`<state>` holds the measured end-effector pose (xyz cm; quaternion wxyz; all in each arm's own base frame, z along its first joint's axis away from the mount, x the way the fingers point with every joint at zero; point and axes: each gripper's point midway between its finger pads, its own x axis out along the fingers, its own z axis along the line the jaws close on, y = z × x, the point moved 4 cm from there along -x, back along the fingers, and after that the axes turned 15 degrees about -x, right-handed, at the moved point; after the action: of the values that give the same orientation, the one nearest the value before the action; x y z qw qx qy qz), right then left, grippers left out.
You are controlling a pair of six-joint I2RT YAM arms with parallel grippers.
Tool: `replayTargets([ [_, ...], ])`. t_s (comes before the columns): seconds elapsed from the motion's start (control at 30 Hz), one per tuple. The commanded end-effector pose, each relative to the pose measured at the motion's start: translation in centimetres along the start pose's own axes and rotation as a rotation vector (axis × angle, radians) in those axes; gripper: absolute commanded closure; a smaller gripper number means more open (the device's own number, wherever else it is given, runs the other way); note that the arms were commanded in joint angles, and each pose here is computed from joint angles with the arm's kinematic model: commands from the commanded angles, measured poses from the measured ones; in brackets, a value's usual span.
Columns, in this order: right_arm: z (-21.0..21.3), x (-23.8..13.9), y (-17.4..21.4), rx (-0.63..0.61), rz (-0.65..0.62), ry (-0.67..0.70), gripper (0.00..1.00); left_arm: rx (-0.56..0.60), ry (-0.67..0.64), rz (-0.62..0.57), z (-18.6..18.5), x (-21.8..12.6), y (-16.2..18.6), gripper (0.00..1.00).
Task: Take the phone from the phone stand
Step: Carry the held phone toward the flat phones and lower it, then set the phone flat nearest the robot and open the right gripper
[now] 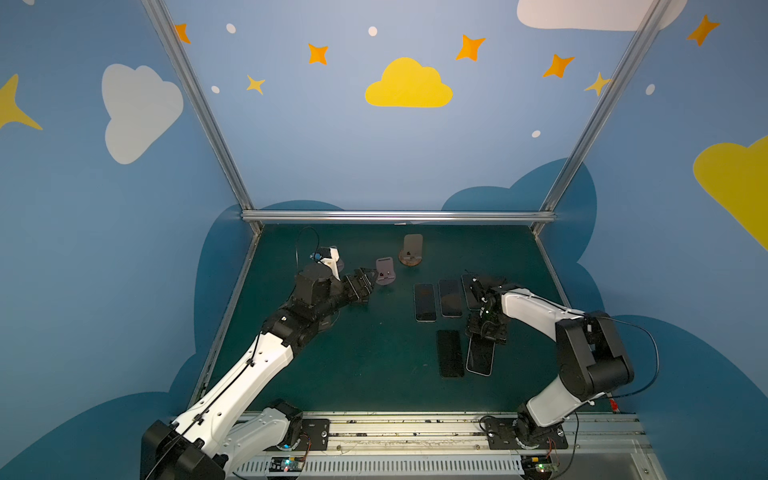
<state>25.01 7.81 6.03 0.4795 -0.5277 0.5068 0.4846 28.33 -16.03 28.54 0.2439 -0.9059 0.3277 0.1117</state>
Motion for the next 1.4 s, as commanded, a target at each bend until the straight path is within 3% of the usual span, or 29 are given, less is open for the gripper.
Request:
replayTargets([
  [0.0,-0.6,-0.5,-0.2,0.000,0.013,0.033,0.40,-0.006,0.038,-0.028,-0.5,-0.6,-0.5,0.00],
  [0.2,0.2,0.4,-1.3,-0.033,0.033,0.020,0.39,-0.008,0.044,-0.040,-0.6,-0.9,-0.8,0.00],
  [0.53,0.4,-0.2,-0.5,-0.070,0.084,0.140,0.38,-0.015,0.053,-0.037,-0.8,-1.0,-0.8,0.00],
  [0.93,1.9,0.9,0.3,-0.100,0.124,0.105,0.39,-0.018,0.066,-0.003,-1.0,-0.8,-0.2,0.00],
  [1.37,2.9,1.8,0.9,-0.108,0.178,0.067,0.31,-0.013,0.062,0.010,-0.9,-0.6,0.1,0.00],
])
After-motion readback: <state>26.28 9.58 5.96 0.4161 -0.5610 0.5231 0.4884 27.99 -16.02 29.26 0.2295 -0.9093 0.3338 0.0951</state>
